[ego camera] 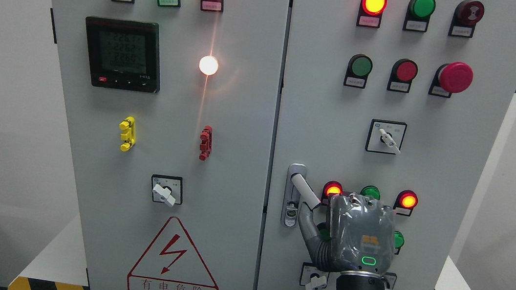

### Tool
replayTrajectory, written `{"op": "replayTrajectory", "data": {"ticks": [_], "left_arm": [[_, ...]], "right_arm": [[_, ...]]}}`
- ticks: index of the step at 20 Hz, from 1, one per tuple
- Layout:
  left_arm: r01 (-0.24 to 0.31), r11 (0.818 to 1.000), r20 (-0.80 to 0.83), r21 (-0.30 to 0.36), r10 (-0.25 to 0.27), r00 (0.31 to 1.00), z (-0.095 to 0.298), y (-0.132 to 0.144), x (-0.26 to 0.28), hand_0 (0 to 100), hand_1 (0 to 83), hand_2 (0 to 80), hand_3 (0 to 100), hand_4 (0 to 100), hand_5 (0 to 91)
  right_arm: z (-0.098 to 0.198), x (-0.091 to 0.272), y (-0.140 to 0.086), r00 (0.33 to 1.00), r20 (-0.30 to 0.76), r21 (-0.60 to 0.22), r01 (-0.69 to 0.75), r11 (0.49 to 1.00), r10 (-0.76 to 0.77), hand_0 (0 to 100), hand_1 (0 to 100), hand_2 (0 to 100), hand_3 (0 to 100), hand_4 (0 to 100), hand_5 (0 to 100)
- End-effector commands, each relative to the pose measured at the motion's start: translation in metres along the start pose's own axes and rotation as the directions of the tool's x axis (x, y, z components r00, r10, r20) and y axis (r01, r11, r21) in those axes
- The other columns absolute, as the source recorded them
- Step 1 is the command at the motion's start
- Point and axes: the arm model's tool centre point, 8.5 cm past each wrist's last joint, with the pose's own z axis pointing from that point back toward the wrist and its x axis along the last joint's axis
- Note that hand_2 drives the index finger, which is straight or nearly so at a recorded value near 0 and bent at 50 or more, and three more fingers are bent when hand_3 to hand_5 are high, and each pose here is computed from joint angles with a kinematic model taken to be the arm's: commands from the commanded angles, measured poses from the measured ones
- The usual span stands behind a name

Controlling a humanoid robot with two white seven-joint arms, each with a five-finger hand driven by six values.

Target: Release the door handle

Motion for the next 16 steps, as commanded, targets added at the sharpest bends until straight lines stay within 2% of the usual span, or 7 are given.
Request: {"op": "replayTrajectory", "data": {"ticks": [1,16], "left_arm": [[0.0,1.0,0.0,0.0,0.0,1.0,0.0,-0.0002,0.0,12,55.6,0.0,0,0,0.0],[0.0,1.0,0.002,0.0,0.0,1.0,-0.0001,-0.0002,0.001,12,55.6,0.0,0,0,0.0]], "right_arm": [[-0.0011,-0.0015,-0.0009,1.0,-0.004,-0.003,-0.001,1.0,0.001,54,38,98,100,100,100],[-0.0048,-0.0023,-0.0046,1.0,-0.004,-0.015,-0.001,1.0,0.001,55,38,98,100,100,100]]}}
